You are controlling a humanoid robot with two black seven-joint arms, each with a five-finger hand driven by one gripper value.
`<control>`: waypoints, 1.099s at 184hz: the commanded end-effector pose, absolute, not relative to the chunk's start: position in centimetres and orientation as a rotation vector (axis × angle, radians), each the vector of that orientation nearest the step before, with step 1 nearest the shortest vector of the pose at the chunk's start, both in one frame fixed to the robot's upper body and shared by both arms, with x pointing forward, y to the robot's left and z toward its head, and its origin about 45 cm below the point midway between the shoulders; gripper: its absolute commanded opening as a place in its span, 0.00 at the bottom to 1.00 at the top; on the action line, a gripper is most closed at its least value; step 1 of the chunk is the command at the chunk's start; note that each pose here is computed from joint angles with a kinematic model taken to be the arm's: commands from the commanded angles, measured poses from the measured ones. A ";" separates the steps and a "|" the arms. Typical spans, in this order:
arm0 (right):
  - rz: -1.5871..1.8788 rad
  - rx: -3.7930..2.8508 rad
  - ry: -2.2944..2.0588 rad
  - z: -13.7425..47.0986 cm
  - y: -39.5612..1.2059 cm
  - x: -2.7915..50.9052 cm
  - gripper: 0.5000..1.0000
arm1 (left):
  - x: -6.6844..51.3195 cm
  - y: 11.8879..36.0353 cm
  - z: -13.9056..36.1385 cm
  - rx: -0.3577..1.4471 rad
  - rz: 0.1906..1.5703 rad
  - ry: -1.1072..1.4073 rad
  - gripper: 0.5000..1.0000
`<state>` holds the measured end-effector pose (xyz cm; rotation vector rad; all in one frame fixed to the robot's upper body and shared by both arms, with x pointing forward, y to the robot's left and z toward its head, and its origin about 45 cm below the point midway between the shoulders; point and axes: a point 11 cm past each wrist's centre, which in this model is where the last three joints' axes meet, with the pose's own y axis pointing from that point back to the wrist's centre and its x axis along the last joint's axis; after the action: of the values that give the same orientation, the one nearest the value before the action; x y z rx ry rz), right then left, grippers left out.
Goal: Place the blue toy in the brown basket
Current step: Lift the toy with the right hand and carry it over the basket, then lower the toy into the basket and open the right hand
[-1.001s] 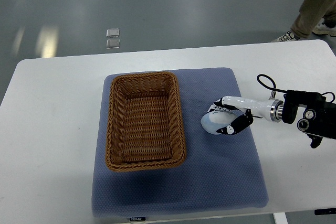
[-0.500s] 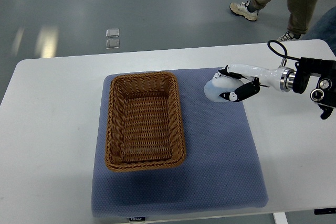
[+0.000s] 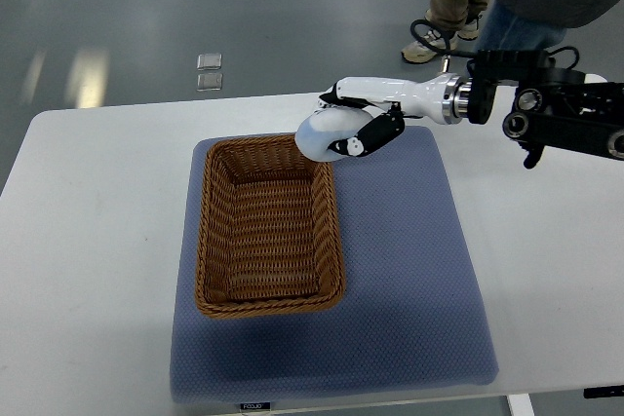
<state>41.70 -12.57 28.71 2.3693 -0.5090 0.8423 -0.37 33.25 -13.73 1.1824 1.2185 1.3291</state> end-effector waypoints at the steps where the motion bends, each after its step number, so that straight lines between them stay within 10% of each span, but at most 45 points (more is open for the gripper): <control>1: 0.868 2.371 -0.452 28.1 -9.4 41.9 0.02 | -0.4 33.2 -13.7 1.180 1.327 1.219 1.00; 101: 0.820 2.379 -0.357 20.6 -2.1 39.9 0.07 | -0.4 33.3 -13.7 1.184 1.330 1.218 1.00; 164: 0.801 2.360 -0.353 18.0 -2.9 39.1 0.72 | -0.4 33.3 -13.7 1.186 1.328 1.216 1.00; 202: 0.792 2.382 -0.394 19.3 -3.0 39.9 0.80 | -0.4 33.4 -13.7 1.187 1.329 1.215 1.00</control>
<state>39.28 -2.86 18.27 2.3679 -0.3636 0.7949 -0.41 33.35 -13.72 1.1873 1.2151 1.3282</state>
